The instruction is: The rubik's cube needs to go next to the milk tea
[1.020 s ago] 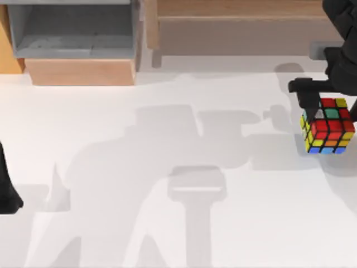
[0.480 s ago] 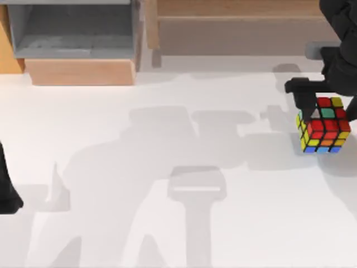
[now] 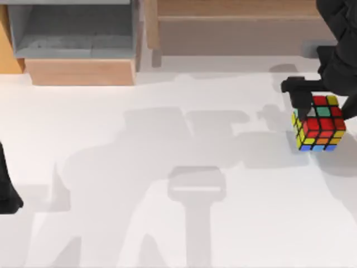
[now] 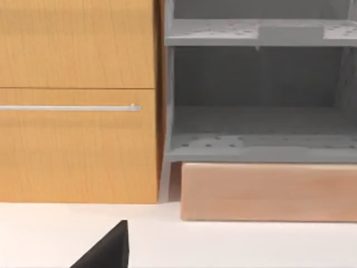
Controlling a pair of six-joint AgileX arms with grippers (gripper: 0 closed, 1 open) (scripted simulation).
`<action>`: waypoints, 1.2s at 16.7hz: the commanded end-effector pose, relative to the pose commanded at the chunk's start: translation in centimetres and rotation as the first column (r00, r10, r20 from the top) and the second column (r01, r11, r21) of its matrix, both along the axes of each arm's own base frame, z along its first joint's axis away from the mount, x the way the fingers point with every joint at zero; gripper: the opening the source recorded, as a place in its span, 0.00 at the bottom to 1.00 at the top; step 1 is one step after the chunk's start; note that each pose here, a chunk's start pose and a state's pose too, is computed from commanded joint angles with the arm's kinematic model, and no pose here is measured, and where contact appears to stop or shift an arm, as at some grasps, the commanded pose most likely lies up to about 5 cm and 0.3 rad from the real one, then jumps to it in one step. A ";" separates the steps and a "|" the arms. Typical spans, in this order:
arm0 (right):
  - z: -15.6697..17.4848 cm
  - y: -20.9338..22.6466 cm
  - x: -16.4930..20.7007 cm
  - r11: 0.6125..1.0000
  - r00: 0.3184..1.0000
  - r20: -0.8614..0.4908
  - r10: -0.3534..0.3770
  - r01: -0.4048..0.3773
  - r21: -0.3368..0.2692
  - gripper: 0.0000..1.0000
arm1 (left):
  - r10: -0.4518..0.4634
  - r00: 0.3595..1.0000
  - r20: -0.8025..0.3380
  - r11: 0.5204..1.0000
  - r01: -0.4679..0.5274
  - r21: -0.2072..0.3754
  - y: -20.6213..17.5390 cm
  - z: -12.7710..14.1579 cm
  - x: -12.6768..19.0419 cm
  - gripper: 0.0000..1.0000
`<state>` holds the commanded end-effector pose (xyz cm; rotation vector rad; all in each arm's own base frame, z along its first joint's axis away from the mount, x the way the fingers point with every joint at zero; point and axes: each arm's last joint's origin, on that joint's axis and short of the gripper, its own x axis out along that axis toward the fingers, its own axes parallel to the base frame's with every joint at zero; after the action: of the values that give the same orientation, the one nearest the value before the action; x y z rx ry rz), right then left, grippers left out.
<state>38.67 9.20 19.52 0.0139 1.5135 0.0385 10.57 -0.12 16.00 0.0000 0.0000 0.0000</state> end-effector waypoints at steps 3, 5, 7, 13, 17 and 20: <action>-0.4 -0.3 0.2 1.000 1.000 -0.006 -0.011 0.011 -0.006 0.00 | 0.000 1.000 0.000 1.000 0.000 0.000 0.0 0.0 0.0 1.00; -1.1 -0.7 0.3 1.000 1.000 -0.024 -0.020 0.020 -0.015 0.00 | 0.000 1.000 0.000 1.000 0.000 0.000 0.0 0.0 0.0 1.00; -2.1 -1.0 0.3 0.999 0.998 -0.054 -0.027 0.026 -0.024 0.00 | 0.000 1.000 0.000 1.000 0.000 0.000 0.0 0.0 0.0 1.00; -2.2 -1.0 0.3 0.999 0.998 -0.056 -0.027 0.026 -0.025 0.15 | 0.000 1.000 0.000 1.000 0.000 0.000 0.0 0.0 0.0 1.00; -2.2 -1.0 0.3 0.999 0.998 -0.056 -0.027 0.026 -0.025 0.45 | 0.000 1.000 0.000 1.000 0.000 0.000 0.0 0.0 0.0 1.00; -2.2 -1.0 0.3 0.999 0.998 -0.056 -0.027 0.026 -0.025 0.68 | 0.000 1.000 0.000 1.000 0.000 0.000 0.0 0.0 0.0 1.00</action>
<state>38.92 8.20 17.33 0.0160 1.5700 -0.0017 10.57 -0.12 16.00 0.0000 0.0000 0.0000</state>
